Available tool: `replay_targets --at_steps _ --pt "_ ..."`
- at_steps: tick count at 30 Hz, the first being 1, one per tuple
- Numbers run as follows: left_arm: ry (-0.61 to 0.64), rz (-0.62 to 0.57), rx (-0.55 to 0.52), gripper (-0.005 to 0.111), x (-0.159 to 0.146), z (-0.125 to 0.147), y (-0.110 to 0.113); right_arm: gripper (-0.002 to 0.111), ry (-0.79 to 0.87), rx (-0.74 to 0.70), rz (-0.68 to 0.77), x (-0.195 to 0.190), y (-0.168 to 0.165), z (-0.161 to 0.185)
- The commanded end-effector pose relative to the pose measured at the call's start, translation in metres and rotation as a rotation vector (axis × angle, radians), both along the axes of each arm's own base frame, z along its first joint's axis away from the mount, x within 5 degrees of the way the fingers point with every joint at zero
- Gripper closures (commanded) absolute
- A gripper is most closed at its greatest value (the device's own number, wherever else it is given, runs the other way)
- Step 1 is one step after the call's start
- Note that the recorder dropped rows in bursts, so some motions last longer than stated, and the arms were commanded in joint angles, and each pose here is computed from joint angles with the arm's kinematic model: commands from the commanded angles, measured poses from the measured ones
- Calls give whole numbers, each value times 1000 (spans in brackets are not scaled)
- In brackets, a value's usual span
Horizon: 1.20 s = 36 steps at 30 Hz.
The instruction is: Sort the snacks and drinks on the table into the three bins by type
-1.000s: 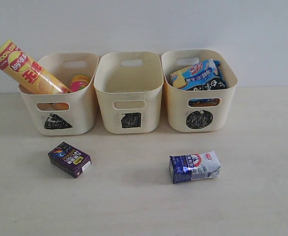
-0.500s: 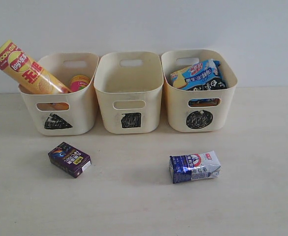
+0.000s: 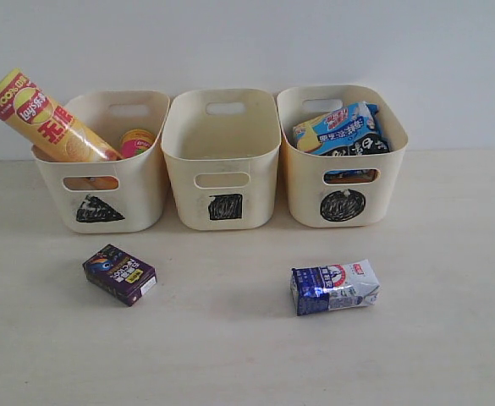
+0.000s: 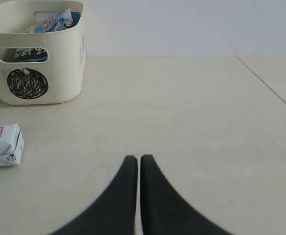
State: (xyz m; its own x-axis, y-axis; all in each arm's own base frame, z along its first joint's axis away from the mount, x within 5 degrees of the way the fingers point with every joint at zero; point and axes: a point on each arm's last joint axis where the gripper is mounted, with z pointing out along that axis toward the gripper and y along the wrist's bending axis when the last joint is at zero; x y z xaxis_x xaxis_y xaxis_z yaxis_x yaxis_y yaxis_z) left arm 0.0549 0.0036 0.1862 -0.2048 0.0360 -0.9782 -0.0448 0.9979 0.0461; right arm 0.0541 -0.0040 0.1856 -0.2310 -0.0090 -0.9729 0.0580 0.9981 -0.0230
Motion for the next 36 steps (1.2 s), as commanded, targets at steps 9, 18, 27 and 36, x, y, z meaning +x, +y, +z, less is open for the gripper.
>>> replay_targets --at_steps 9,18,27,36 --pt "-16 2 -9 102 0 2 0 108 5 -11 -2 0 0 -2" --pt "-16 2 -9 102 0 2 0 108 5 -11 -2 0 0 -2" --pt "-14 2 -9 102 0 2 0 108 5 -11 -2 0 0 -2" --pt "-203 -8 -119 102 2 19 -2 108 5 -11 -2 0 0 -2"
